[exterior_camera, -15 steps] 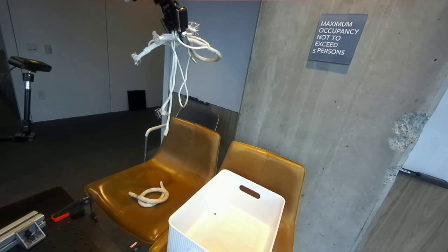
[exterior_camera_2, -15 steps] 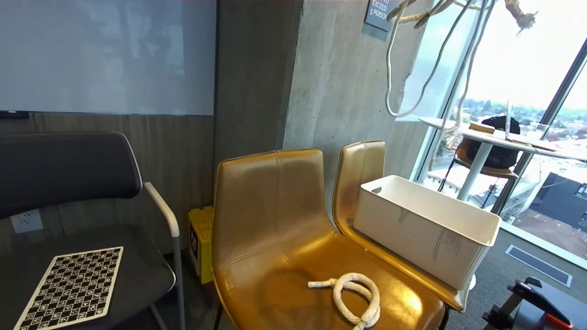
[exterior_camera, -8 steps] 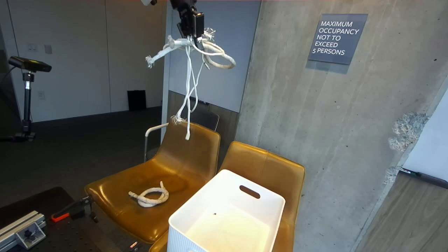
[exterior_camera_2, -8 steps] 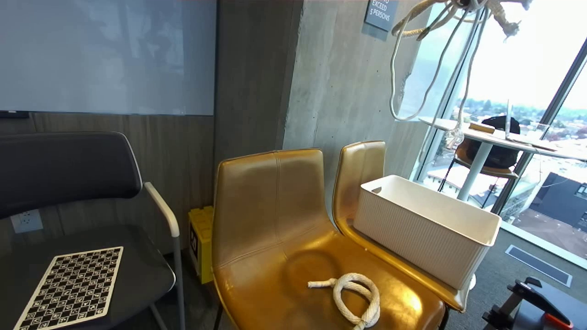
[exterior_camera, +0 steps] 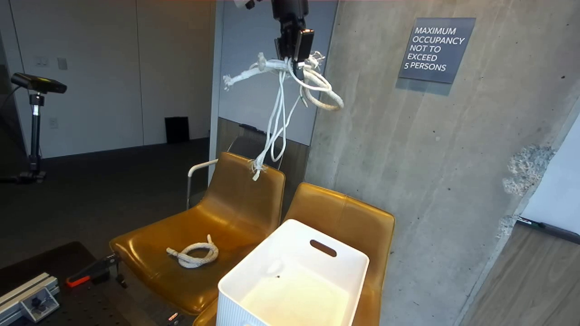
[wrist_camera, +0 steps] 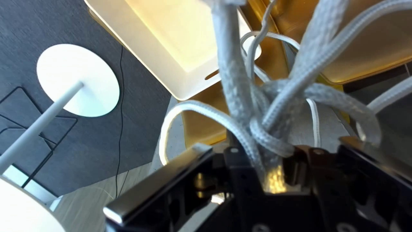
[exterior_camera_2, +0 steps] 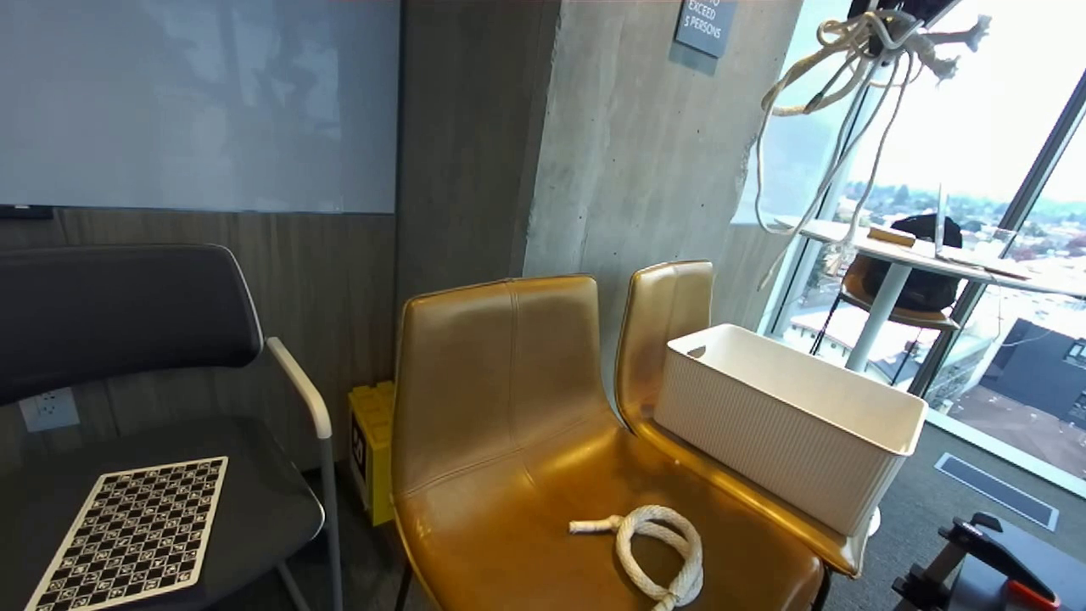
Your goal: Put the white cords in the storage container.
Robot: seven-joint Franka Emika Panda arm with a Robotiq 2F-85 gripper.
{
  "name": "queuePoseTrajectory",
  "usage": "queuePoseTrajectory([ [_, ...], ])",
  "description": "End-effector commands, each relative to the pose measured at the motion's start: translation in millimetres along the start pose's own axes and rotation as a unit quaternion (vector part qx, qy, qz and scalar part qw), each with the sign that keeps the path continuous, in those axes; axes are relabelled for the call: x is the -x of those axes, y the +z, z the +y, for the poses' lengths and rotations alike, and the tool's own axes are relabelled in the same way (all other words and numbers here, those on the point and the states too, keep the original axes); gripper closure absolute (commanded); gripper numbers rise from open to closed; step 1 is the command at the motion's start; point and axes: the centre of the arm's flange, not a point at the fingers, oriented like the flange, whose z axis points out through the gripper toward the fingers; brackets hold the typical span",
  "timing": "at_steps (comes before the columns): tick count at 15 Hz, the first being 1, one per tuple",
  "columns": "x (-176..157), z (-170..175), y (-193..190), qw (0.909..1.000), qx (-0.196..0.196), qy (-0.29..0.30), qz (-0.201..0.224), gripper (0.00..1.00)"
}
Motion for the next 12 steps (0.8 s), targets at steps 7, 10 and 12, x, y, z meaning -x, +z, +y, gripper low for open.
queuePoseTrajectory([
  [7, -32.2, 92.7, 124.0, 0.9954, -0.016, 0.033, -0.088, 0.96],
  [10, -24.6, 121.9, 160.1, 0.9943, -0.026, 0.035, -0.097, 0.96],
  [12, -22.0, 133.9, 176.3, 0.9934, -0.034, 0.035, -0.104, 0.96],
])
